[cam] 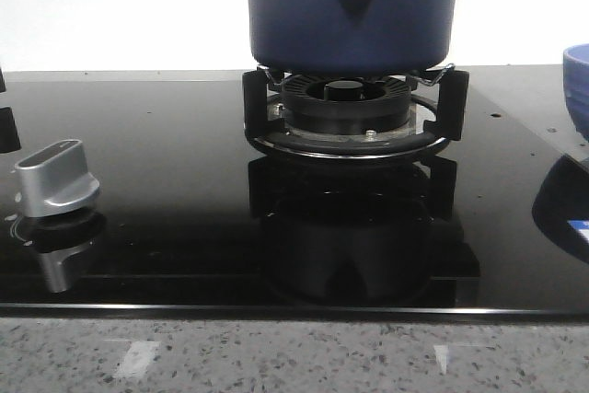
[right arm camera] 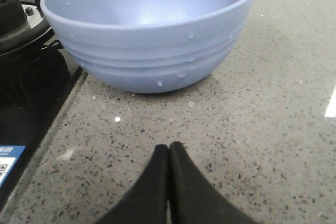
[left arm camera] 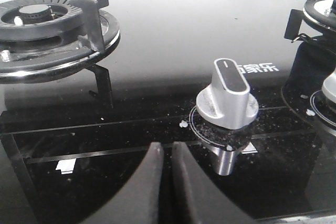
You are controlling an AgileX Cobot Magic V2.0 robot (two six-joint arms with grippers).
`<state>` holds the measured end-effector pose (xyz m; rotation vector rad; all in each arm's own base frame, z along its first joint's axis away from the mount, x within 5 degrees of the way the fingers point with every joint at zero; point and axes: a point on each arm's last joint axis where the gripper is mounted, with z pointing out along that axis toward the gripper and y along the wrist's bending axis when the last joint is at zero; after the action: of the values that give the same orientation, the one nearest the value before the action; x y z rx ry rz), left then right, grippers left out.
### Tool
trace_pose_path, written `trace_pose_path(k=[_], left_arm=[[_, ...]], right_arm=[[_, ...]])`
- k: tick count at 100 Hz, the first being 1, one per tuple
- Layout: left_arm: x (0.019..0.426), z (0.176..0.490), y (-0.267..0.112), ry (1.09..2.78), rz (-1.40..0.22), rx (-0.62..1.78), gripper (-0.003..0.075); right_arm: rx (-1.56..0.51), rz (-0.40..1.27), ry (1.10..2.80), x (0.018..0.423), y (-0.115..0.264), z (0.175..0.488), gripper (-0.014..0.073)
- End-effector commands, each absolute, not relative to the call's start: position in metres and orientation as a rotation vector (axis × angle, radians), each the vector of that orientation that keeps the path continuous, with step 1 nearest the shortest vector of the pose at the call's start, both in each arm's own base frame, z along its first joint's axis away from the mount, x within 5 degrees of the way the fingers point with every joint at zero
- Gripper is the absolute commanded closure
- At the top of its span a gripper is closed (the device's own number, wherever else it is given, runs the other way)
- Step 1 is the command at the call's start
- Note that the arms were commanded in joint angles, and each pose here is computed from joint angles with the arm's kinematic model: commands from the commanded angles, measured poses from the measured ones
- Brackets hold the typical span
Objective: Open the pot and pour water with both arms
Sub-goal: 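Move the left gripper toward the purple knob on the pot lid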
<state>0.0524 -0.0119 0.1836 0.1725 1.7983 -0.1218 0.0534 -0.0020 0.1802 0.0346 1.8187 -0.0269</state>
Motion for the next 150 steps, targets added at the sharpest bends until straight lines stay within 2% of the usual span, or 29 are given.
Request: trace_pose_path(k=[1,93,109,116,129,150], left_arm=[[0.053,0.179,-0.012,1.755,-0.138,0.145,0.074],[0.053,0.179,-0.012,1.755,-0.138,0.145,0.074],[0.054,0.185,-0.011,1.692,-0.135,0.126,0.074],[0.054,0.191,-0.011,1.625,-0.247,0.013,0.074],[0.055,0.201,-0.009,1.509,-0.578,-0.326,0.074],[0.054,0.202,-0.01,1.467,-0.784,-0.518,0.074]], right_arm=[[0.031,-0.043,1.812,0.053,-0.003,0.173,0.0664],[0.031,-0.043,1.812,0.053,-0.003,0.173,0.0664],[0.019,-0.055,1.701,0.055,-0.003,0.183,0.0664],[0.07,0.009,1.592,0.056,-0.002,0.193,0.0664],[0.214,0.146,1.385,0.054,-0.004,0.21,0.0664],[0.43,0.298,1.182,0.05,-0.014,0.224,0.0664]])
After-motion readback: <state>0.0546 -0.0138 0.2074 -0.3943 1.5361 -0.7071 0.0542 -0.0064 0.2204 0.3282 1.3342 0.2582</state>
